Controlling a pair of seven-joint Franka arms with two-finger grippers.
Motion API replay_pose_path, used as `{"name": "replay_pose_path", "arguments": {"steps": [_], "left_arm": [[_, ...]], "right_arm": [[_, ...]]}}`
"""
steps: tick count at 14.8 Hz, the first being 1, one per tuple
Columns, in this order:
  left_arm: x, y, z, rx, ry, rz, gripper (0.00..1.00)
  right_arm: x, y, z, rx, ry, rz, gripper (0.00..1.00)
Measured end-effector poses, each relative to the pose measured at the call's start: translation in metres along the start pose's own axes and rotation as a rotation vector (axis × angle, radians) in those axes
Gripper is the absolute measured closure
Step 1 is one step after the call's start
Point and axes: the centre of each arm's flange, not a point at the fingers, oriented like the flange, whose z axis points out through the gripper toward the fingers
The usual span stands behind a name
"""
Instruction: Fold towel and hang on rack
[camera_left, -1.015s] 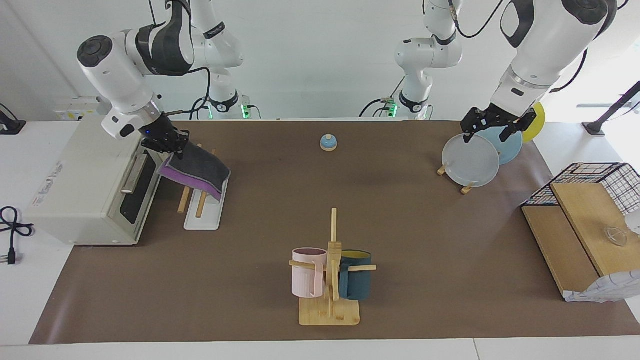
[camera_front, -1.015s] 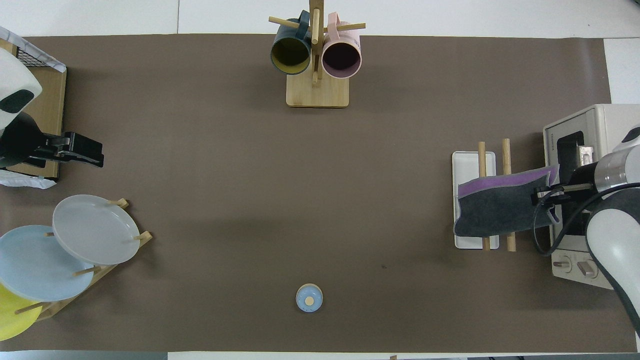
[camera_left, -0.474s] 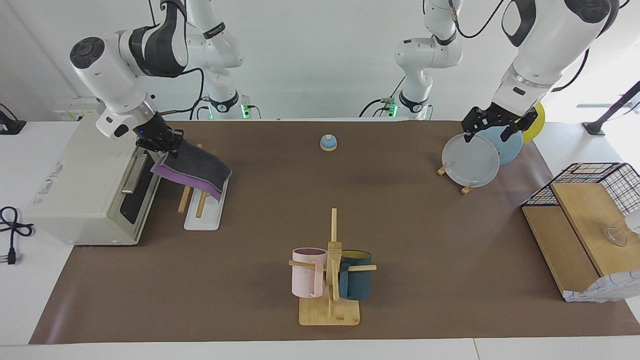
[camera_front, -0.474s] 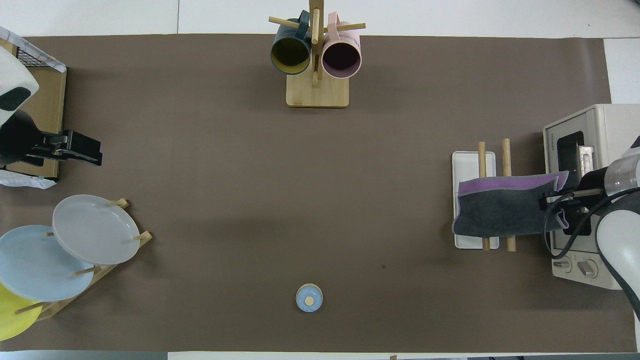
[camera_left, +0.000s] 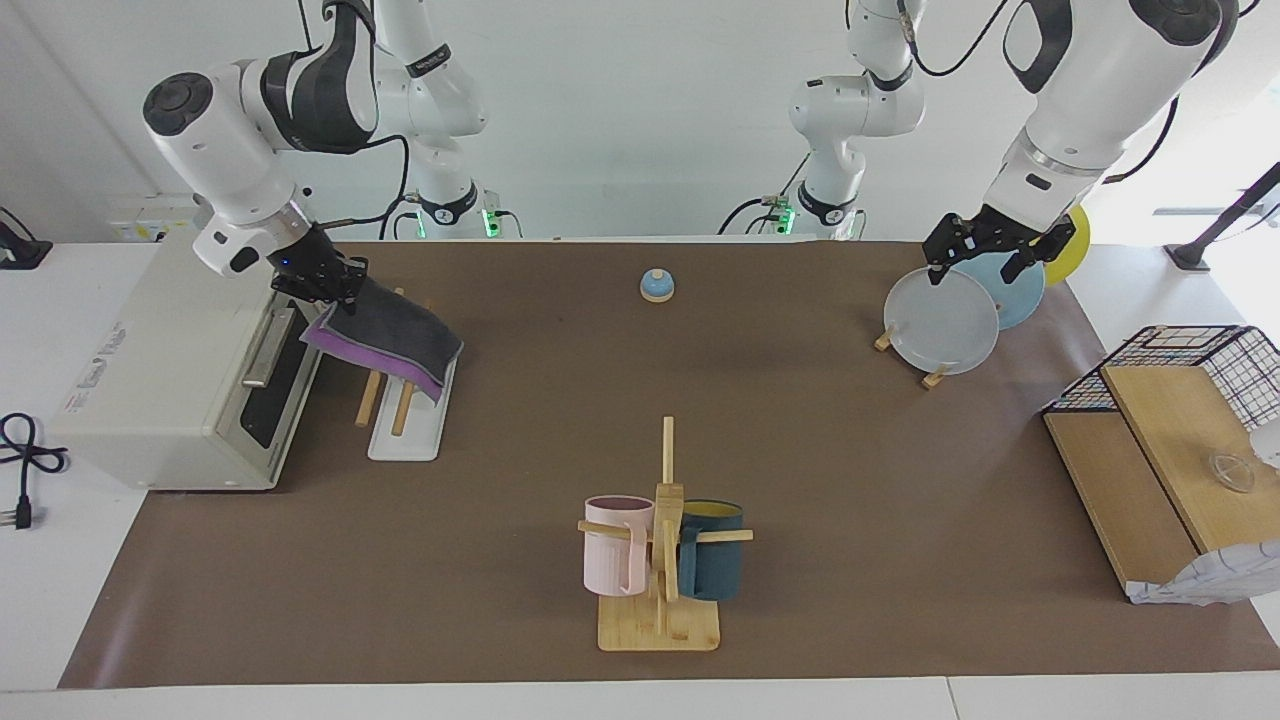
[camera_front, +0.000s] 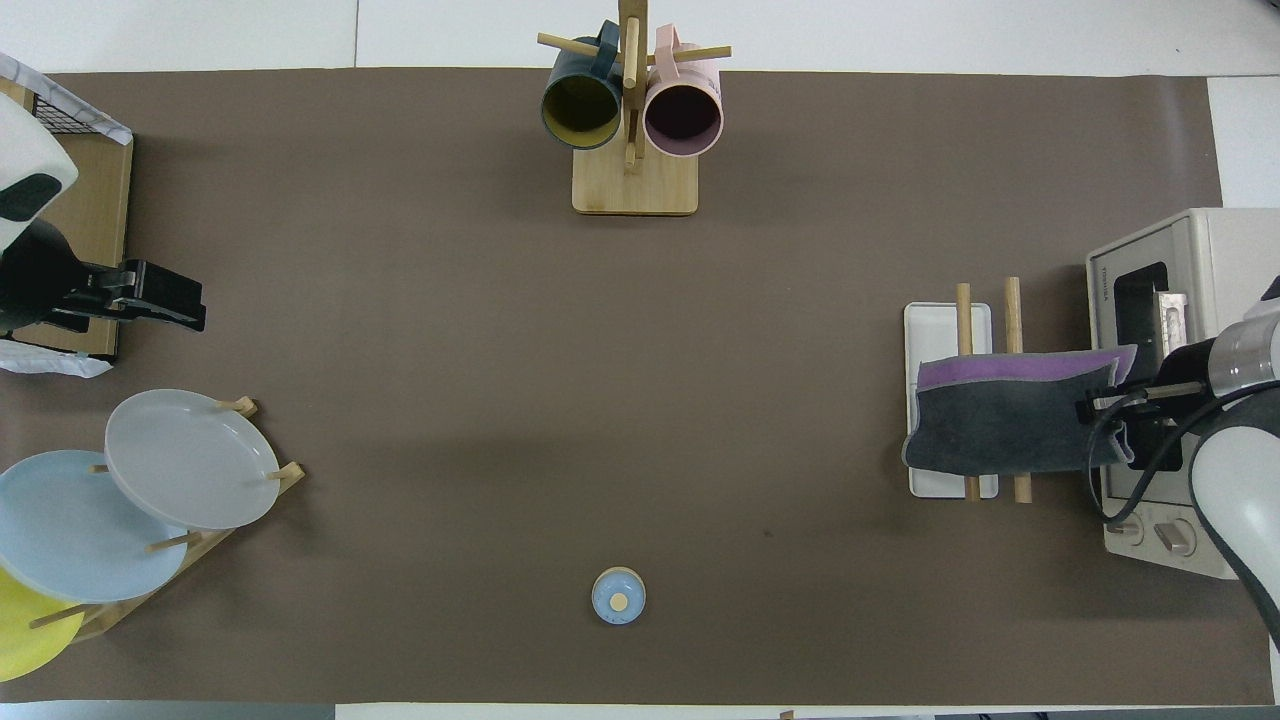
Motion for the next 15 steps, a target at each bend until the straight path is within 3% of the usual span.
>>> {"name": "replay_pose_path", "arguments": {"steps": [2,10,15], "left_arm": [[0.000,0.000,0.000,-0.033,-0.002,-0.005,0.00],[0.000,-0.003,0.000,-0.045,-0.002,-0.012,0.00],[0.000,-0.006,0.000,-0.016,0.000,-0.013,0.00]], "right_arm": [[0.000,0.000,0.000,0.000,0.000,0.000,0.80],[0.006,-0.007,-0.026,-0.043,0.039,-0.048,0.00],[0.015,-0.017,-0.066,-0.038,0.019,-0.068,0.00]]}}
